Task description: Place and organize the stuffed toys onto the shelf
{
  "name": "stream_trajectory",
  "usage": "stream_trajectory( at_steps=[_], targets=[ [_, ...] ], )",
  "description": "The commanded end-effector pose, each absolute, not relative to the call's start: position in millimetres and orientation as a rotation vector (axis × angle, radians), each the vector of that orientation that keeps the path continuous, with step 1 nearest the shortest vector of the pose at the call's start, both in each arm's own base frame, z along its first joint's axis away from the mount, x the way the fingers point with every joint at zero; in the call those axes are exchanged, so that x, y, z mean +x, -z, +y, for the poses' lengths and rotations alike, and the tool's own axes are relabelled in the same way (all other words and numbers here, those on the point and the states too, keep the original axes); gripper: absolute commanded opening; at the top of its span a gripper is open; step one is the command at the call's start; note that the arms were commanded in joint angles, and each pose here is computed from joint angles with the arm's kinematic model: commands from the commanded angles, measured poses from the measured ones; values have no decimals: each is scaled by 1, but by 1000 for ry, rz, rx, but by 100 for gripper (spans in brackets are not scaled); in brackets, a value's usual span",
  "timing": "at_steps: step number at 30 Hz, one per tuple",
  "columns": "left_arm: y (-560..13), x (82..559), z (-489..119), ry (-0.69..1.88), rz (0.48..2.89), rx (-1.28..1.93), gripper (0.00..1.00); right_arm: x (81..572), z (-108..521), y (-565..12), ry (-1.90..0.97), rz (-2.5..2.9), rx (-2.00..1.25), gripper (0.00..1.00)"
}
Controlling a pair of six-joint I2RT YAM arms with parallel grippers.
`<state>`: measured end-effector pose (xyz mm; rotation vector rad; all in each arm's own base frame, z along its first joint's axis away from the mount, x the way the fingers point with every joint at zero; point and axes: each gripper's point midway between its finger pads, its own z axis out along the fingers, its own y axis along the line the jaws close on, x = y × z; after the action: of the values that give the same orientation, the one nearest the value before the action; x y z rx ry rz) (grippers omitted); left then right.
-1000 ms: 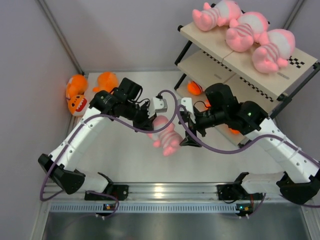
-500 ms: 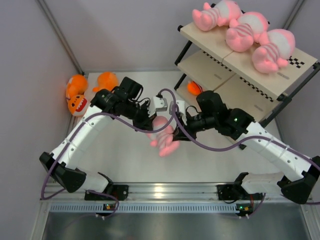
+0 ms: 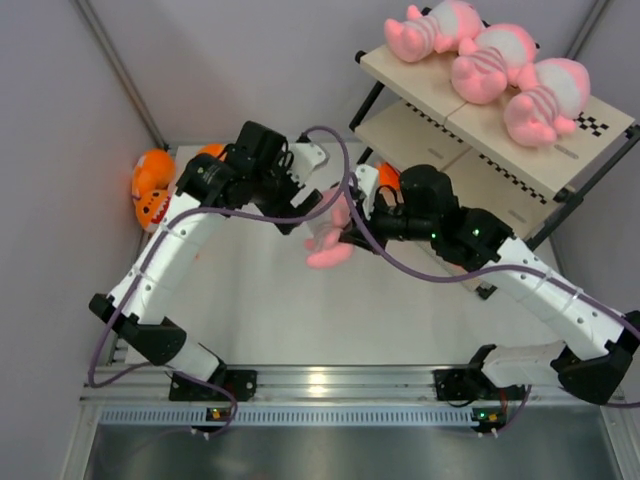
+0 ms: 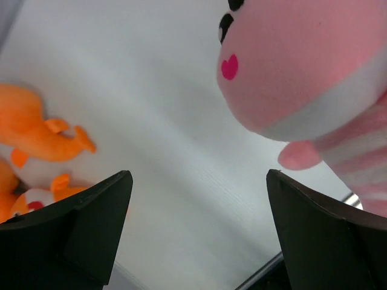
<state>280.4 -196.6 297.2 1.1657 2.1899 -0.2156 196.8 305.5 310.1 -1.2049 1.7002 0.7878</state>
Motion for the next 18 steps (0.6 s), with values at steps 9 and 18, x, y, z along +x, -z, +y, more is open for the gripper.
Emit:
stream_trajectory(
  at_steps=[9,18],
  targets=[
    [-438,288,-82,-311,1920,620,98,286,303,-523,-610,1306,-960,0],
    [-426,289,-73,-307,1954,623,98,308,187,-639,-387,1110,-646,0]
  ],
)
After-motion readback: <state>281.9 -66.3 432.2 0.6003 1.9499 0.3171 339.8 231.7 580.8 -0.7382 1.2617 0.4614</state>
